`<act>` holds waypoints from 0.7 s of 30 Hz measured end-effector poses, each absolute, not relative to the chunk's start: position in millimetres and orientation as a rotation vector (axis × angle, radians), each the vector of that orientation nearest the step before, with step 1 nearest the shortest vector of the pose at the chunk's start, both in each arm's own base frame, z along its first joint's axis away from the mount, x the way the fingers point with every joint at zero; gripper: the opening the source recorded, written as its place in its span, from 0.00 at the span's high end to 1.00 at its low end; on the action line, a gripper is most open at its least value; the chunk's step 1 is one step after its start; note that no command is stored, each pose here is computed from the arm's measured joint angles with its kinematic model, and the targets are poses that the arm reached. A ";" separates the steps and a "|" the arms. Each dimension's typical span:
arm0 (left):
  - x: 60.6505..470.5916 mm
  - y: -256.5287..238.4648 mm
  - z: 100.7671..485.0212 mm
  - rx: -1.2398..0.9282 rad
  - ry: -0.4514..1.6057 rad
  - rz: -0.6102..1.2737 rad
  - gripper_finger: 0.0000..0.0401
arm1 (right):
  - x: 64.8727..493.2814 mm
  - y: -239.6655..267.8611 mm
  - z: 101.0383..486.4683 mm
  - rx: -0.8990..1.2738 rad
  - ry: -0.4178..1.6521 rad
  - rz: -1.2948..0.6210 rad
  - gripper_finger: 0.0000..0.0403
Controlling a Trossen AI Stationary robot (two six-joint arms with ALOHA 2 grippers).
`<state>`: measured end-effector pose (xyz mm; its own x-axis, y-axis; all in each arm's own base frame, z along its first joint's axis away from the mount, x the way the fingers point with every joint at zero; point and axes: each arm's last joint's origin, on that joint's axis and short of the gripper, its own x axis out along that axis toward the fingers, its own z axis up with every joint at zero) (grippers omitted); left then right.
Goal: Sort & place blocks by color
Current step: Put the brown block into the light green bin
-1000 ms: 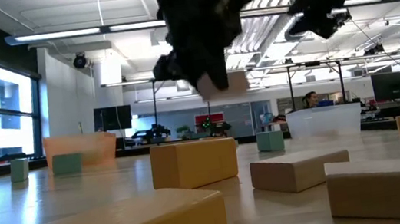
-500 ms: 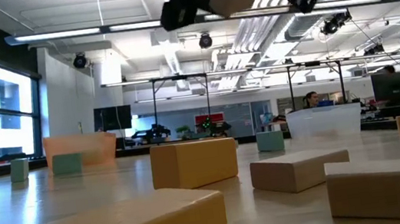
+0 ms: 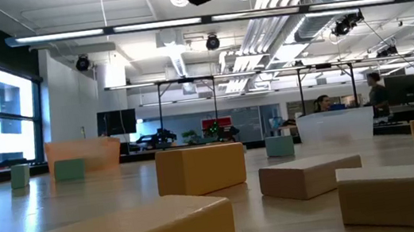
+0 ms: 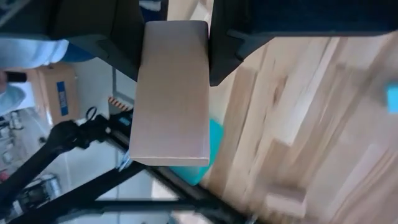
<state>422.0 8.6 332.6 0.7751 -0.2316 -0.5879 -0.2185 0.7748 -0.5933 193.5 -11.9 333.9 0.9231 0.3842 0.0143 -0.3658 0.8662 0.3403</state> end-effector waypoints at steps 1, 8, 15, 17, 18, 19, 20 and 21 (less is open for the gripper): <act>423.0 8.1 333.7 -0.697 0.684 -0.009 0.74 | 193.6 -10.8 333.9 0.349 0.056 0.398 0.51; 427.4 9.4 339.4 -0.677 0.597 0.012 0.73 | 194.7 -5.6 333.3 0.361 0.057 0.363 0.41; 430.6 11.3 344.4 -0.652 0.529 0.012 0.74 | 195.0 -5.1 329.9 0.417 0.099 0.346 0.39; 431.2 12.2 345.2 -0.644 0.510 0.038 0.73 | 195.0 -5.0 329.4 0.433 0.107 0.348 0.39; 431.2 12.7 345.2 -0.640 0.505 0.055 0.73 | 194.9 -4.8 329.2 0.434 0.111 0.354 0.39; 431.2 13.0 345.1 -0.639 0.503 0.061 0.73 | 194.8 -4.6 329.0 0.434 0.114 0.361 0.39; 431.3 13.7 345.0 -0.638 0.502 0.064 0.73 | 194.8 -4.6 328.8 0.434 0.115 0.361 0.39; 431.3 14.5 345.1 -0.638 0.501 0.066 0.73 | 194.8 -4.5 328.8 0.435 0.117 0.363 0.39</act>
